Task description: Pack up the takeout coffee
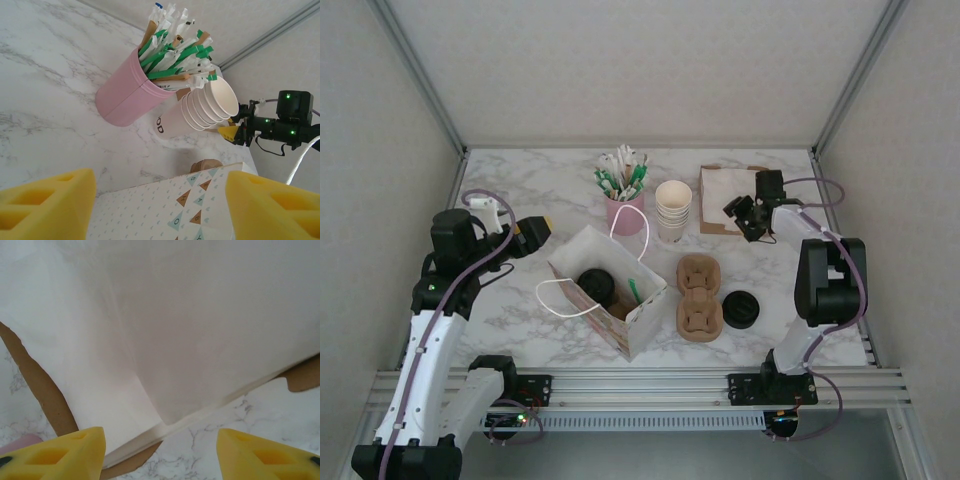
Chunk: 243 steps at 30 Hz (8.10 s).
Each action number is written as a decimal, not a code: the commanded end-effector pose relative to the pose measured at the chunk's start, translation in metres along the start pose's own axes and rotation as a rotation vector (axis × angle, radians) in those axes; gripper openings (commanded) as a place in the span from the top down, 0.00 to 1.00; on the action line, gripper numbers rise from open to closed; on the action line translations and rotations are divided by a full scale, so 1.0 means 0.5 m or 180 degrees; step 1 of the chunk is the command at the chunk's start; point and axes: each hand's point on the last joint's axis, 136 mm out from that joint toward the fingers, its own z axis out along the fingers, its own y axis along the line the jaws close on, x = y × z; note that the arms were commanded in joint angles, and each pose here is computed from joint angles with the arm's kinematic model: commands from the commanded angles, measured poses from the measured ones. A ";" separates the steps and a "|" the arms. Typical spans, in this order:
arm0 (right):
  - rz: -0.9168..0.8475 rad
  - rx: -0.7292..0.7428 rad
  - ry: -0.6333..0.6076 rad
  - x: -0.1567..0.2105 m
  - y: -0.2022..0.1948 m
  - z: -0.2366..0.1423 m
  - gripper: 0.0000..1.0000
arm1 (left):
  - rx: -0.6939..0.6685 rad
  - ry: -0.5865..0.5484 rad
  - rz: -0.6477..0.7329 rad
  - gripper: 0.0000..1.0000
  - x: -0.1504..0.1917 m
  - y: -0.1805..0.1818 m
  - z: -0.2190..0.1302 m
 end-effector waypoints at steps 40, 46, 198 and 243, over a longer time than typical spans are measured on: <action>-0.0002 -0.0038 -0.0415 -0.061 0.015 0.021 0.47 | -0.0029 0.0015 -0.0009 0.30 -0.002 0.003 0.001; 0.0009 0.0074 -0.0405 -0.054 0.012 0.000 0.44 | -0.0026 0.0017 -0.0008 0.30 -0.002 0.002 0.002; -0.6096 -0.0199 -0.2352 0.516 0.391 -0.666 1.00 | -0.0164 0.0008 -0.0037 0.31 -0.003 0.017 0.002; -0.6758 -0.0550 0.0362 0.716 0.272 -0.441 1.00 | -0.0194 0.0042 -0.0058 0.31 0.000 0.022 0.006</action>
